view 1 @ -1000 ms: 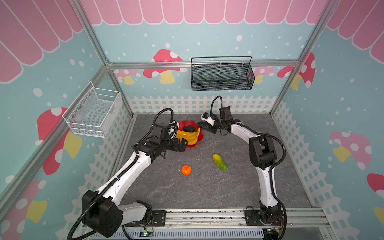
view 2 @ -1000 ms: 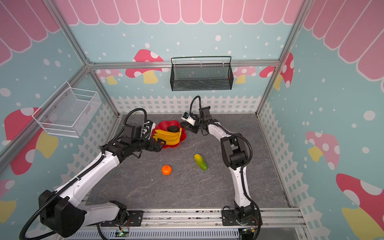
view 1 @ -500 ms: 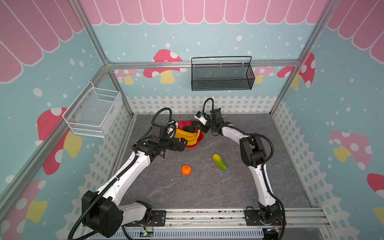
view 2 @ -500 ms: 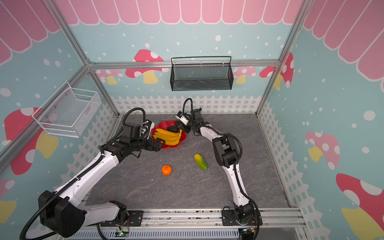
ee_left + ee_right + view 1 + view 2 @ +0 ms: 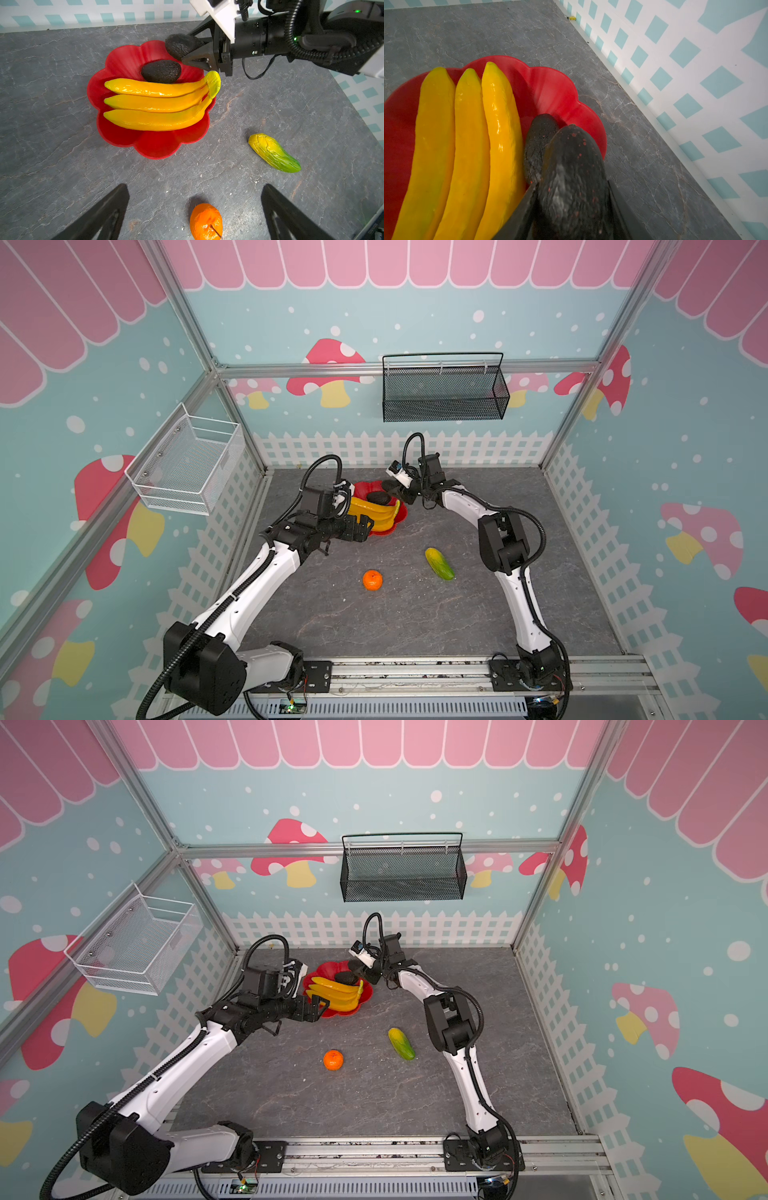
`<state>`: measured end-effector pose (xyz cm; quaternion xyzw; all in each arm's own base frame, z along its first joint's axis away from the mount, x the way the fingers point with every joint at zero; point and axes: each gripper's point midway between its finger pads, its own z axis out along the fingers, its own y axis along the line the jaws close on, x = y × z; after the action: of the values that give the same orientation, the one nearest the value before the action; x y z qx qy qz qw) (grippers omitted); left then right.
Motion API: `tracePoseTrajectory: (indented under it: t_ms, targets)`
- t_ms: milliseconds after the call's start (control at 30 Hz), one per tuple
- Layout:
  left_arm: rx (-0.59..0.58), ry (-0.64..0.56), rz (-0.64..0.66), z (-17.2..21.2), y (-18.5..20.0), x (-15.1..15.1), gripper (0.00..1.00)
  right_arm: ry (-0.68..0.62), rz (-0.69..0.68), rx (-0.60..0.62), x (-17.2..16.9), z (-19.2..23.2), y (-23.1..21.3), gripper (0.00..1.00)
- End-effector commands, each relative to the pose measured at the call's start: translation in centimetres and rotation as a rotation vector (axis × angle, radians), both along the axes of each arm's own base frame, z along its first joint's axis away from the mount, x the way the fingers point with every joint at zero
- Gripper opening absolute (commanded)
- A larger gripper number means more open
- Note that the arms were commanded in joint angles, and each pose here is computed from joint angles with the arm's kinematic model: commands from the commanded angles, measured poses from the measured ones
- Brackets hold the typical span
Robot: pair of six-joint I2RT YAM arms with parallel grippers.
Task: Place and organize the fake fruits in the fruit bowl
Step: 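Grasp the dark avocado with the right gripper and place it in the red bowl, then release the avocado and move the right gripper down onto the yellow-green papaya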
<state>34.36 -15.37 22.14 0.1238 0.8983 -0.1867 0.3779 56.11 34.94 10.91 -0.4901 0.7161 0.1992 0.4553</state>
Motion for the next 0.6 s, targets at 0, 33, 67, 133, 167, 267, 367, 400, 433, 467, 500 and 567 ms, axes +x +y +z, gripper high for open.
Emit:
tracePoseTrajectory:
  t_ms: [0, 33, 67, 133, 167, 267, 367, 400, 433, 467, 500, 567]
  targets:
    - [-0.025, -0.045, -0.001, 1.8, 0.0, 0.1, 0.99, 0.021, 0.041, -0.019, -0.8, -1.3, 0.6, 0.51]
    - [-0.024, -0.041, -0.001, 1.7, 0.0, 0.1, 0.99, 0.020, 0.043, -0.018, -0.8, -1.3, 0.6, 0.55]
    - [-0.024, -0.040, 0.001, 1.7, 0.0, 0.1, 0.99, 0.019, 0.046, -0.019, -0.9, -1.2, 0.6, 0.59]
    - [-0.023, -0.042, -0.001, 1.7, 0.0, 0.1, 0.99, 0.010, 0.058, -0.019, -1.2, -1.0, 0.7, 0.77]
    - [-0.024, -0.041, 0.000, 1.7, 0.0, 0.2, 0.99, 0.004, 0.067, -0.018, -1.4, -0.7, 0.8, 0.85]
    - [-0.024, -0.042, -0.003, 1.7, 0.0, 0.1, 0.99, -0.024, 0.051, -0.008, -1.2, 0.3, 0.7, 0.88]
    - [-0.024, -0.041, -0.002, 1.7, -0.1, 0.1, 0.99, -0.060, 0.022, 0.024, -1.0, 2.4, 0.4, 0.87]
    - [-0.023, -0.042, -0.001, 1.7, 0.0, 0.1, 0.99, -0.073, 0.018, 0.033, -1.1, 3.1, 0.4, 0.86]
    - [-0.024, -0.042, -0.001, 1.7, 0.0, 0.1, 0.99, -0.090, 0.002, 0.045, -1.1, 4.2, 0.2, 0.85]
    - [-0.024, -0.039, -0.001, 1.6, 0.0, 0.1, 0.99, -0.100, -0.026, 0.050, -1.0, 4.8, -0.3, 0.85]
    - [-0.025, -0.041, -0.003, 1.7, 0.0, 0.1, 0.99, -0.108, -0.050, 0.052, -0.9, 5.3, -0.7, 0.86]
    - [-0.026, -0.038, -0.006, 1.6, -0.1, 0.1, 1.00, -0.133, -0.127, 0.055, -0.8, 6.9, -2.3, 0.87]
